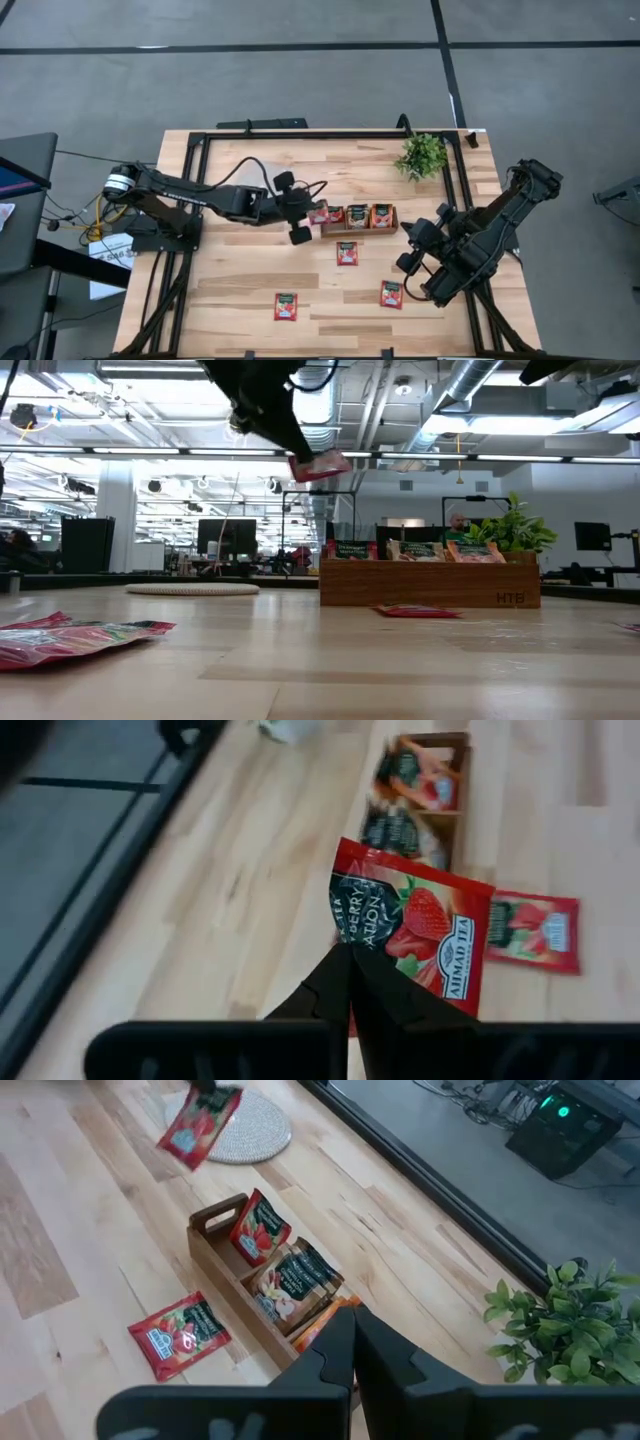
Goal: Pick & Place Tea
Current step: Put the red tea bag into the left section of the wooden organizer
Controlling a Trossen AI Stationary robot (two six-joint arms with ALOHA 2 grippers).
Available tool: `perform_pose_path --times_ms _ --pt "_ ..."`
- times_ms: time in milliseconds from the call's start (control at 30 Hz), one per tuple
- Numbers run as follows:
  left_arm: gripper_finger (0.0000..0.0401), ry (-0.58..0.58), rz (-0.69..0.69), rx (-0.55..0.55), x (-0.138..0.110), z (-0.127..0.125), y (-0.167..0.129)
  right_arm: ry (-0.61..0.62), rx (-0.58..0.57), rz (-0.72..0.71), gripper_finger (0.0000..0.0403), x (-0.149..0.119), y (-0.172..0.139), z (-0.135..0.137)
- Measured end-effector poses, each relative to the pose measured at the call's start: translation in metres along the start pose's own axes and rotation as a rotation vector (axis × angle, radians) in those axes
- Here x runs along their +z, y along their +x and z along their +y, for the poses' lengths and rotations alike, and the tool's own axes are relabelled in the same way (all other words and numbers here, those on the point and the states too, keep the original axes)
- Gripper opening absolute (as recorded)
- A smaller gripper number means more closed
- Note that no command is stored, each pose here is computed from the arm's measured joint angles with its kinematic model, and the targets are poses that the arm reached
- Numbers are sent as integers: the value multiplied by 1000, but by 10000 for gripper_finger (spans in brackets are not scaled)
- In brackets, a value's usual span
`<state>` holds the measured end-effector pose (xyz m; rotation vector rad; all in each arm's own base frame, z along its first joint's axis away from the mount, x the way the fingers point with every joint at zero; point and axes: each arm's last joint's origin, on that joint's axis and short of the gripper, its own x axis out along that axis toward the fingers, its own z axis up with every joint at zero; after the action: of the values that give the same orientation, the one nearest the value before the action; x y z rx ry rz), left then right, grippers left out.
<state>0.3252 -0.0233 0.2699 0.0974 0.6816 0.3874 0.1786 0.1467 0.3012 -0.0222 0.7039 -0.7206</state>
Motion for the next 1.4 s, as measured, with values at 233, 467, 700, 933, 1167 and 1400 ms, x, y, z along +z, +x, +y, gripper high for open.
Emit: perform_pose_path --times_ms 233,467,700,933,1167,1400 --pt "0 38 -30 67 10 -9 17 3 2 -1 0 0 0 0" --pt "0 223 -16 196 12 -36 50 5 2 -1 0 0 0 0" --pt "0 339 29 323 5 -54 71 5 2 -1 0 0 0 0" --pt "0 330 31 331 3 -57 72 2 2 0 0 0 0 0" --pt "0 331 43 327 -4 -62 82 3 2 -1 0 0 0 0" --pt "0 407 82 342 -14 -68 93 1 5 0 0 0 -1 0"
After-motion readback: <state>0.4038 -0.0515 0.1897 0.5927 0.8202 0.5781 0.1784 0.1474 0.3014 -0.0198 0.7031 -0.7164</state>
